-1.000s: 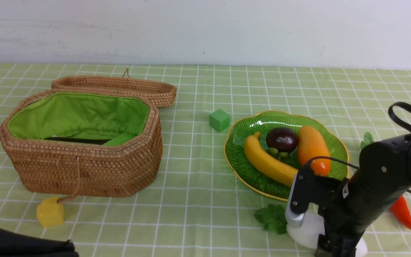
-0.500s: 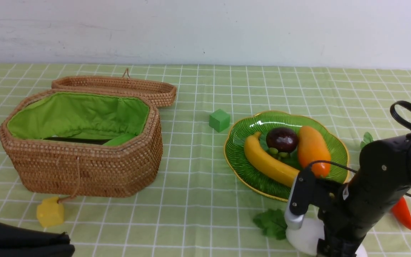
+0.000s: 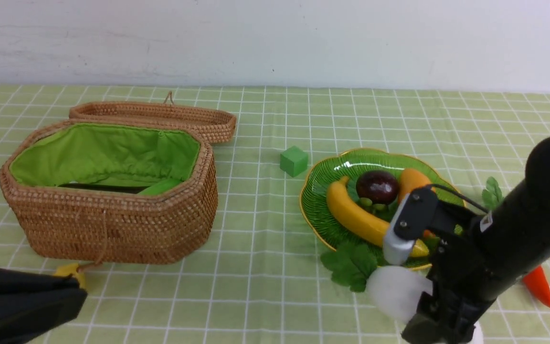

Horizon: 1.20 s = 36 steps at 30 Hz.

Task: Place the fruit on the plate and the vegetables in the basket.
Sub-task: Take a daikon with your right arm and place it on the basket on the left.

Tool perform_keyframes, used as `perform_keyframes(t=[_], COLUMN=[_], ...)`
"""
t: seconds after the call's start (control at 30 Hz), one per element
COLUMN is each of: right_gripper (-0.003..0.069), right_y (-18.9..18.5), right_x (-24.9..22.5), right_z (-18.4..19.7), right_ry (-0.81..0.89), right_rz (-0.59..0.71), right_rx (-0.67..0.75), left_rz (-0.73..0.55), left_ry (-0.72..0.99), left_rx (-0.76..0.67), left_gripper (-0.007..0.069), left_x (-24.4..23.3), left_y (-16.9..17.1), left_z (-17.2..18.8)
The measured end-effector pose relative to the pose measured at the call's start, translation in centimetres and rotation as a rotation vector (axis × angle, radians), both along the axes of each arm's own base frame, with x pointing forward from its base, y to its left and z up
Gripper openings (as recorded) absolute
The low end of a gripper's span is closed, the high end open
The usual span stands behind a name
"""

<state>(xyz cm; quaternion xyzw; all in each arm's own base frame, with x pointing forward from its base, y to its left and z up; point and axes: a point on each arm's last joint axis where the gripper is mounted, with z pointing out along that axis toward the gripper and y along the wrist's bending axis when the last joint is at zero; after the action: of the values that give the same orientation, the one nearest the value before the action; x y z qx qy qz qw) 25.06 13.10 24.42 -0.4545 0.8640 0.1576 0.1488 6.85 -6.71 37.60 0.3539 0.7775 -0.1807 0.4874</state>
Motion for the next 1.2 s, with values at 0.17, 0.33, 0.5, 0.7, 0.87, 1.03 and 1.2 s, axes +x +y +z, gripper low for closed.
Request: perform_keyframes(t=[0.17,0.33,0.5,0.7,0.87,1.03,1.2], right_gripper=[0.0524,0.0524,0.0524,0.0524,0.0524,0.0538,0.0672], right_y=[3.6,8.8,14.7,20.4,24.4,26.1,26.2], right_x=[-0.3,0.1,3.5,8.2,13.1,15.3,15.1], right_z=[5.6,10.8,13.0,11.6,8.1,4.5,3.9], right_ry=[-0.100,-0.214,-0.304,-0.398,-0.523,-0.548,-0.518], right_rz=[0.031,0.048,0.049,0.032,-0.005,-0.011,0.004], right_rx=[0.123,0.247,0.356,0.442,0.513,0.512,0.480], left_rz=[0.137,0.326,0.509,0.621,0.634,0.633,0.633], left_ry=[-0.015,-0.052,-0.115,-0.151,-0.147,-0.147,-0.147], left_rx=[0.006,-0.041,-0.132,-0.178,-0.200,-0.202,-0.202], left_gripper=[0.0022,0.0022,0.0022,0.0022,0.0022,0.0018,0.0018], left_x=[0.8,1.7,2.1,2.5,2.5,2.5,2.5], left_y=[0.9,2.1,3.6,4.4,4.5,4.4,4.4], left_z=[0.1,0.5,1.4,1.8,1.9,1.9,1.9])
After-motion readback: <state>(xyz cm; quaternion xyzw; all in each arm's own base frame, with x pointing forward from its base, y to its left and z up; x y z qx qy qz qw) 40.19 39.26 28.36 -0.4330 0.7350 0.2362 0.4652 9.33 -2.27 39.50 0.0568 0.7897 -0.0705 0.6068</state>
